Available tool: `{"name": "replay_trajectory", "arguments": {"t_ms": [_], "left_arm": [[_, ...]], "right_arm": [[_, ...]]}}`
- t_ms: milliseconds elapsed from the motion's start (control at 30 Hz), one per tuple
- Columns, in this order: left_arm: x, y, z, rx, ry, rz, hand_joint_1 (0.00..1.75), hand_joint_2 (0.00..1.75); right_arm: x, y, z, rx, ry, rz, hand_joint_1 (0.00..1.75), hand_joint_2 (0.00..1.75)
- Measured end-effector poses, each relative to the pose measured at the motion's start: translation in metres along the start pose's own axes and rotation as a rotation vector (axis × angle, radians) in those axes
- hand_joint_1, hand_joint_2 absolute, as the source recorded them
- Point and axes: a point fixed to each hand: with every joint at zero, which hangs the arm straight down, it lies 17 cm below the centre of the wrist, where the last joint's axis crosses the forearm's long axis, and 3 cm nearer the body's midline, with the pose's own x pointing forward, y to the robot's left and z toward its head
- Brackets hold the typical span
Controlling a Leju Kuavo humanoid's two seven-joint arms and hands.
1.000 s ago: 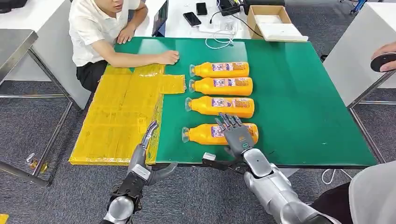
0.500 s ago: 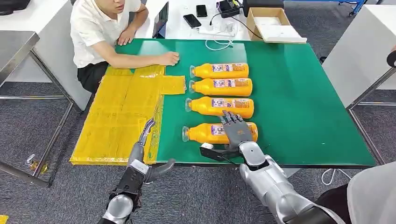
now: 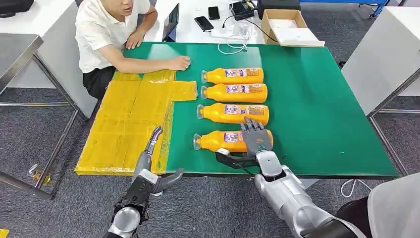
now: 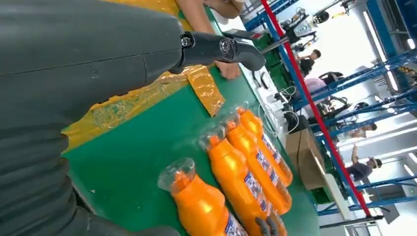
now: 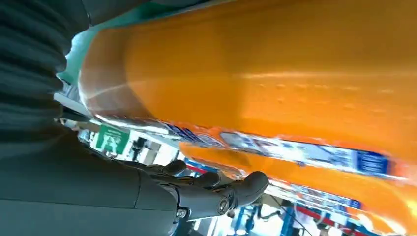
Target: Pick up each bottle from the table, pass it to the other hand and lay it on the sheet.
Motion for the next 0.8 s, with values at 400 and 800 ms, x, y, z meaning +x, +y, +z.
{"name": "replay_trajectory", "arguments": {"t_ms": [400, 800], "left_arm": [[-0.005, 0.001, 0.004, 0.005, 0.020, -0.008, 0.00, 1.75], [-0.001, 0.004, 0.009, 0.018, 0.018, 0.008, 0.00, 1.75]], "right_arm": [[-0.013, 0.011, 0.002, 0.025, 0.034, -0.028, 0.00, 1.75], [-0.035, 0.047, 0.014, 0.084, 0.038, -0.137, 1.75, 1.75]]}}
